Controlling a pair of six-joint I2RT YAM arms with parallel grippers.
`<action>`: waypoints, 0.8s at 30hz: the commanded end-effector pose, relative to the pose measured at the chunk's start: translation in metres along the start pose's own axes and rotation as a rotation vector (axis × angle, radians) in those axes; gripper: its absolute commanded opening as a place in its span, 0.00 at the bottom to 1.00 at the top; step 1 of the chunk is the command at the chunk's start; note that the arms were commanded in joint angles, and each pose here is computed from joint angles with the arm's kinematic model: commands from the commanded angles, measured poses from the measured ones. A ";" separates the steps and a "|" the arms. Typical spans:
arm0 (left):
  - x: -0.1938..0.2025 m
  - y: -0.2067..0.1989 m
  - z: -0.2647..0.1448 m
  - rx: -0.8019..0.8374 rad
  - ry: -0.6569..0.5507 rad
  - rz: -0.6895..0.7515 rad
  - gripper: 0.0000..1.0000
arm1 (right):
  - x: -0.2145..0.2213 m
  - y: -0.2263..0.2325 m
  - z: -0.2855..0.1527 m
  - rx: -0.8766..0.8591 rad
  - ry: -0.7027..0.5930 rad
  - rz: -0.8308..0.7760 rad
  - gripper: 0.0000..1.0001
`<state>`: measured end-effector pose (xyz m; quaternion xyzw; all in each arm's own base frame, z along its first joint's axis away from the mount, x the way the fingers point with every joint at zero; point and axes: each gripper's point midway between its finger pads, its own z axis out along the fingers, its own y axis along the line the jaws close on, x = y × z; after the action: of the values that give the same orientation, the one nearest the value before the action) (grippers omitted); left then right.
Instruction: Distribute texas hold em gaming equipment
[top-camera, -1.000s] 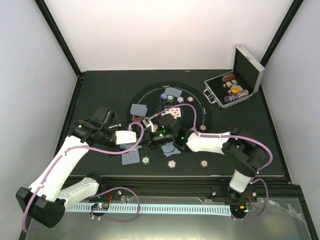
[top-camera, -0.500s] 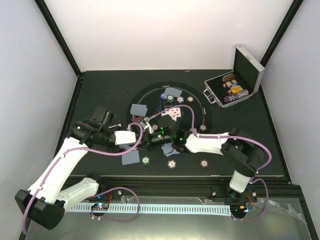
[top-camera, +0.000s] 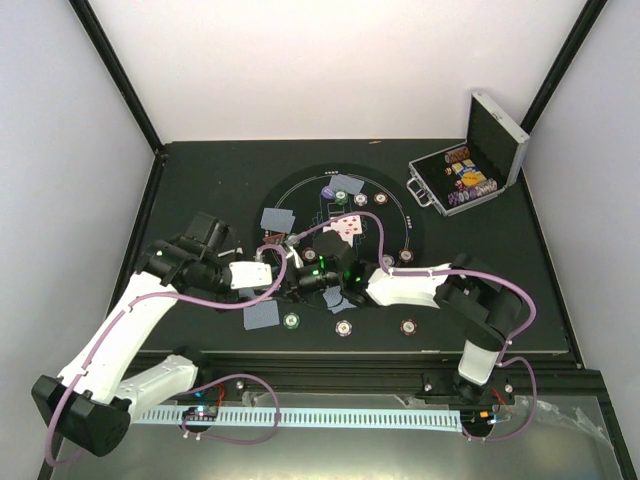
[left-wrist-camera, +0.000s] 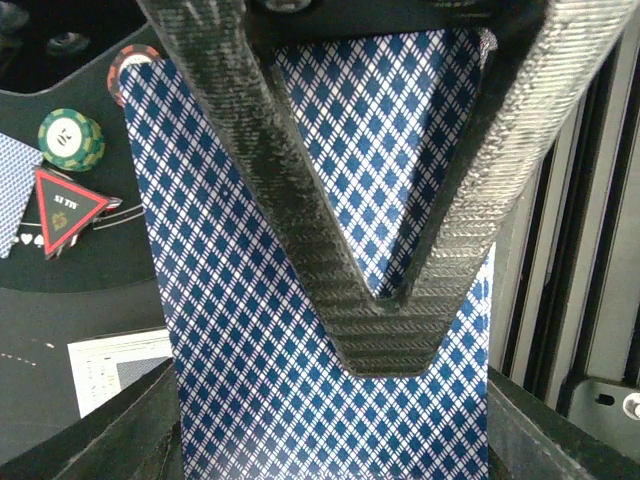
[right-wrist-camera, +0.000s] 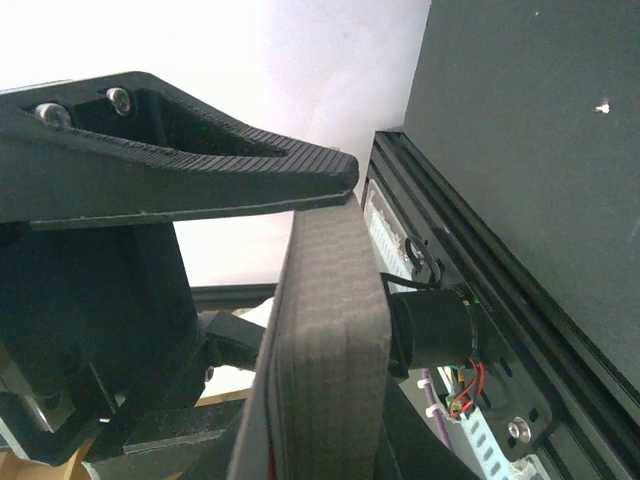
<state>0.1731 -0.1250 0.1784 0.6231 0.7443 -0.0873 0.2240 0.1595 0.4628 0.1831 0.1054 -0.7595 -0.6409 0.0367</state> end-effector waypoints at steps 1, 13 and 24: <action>-0.004 -0.012 -0.006 0.076 -0.006 -0.011 0.57 | 0.007 0.009 -0.002 0.008 0.029 -0.103 0.01; -0.006 -0.013 -0.007 0.084 -0.012 0.001 0.76 | 0.008 0.006 0.000 0.014 0.049 -0.108 0.01; -0.004 -0.017 -0.004 0.113 -0.009 0.002 0.78 | 0.007 0.006 0.001 0.011 0.046 -0.090 0.01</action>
<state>0.1613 -0.1270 0.1747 0.6294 0.7440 -0.1157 0.1922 0.1535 0.4587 0.1701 0.1365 -0.7749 -0.6163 0.0329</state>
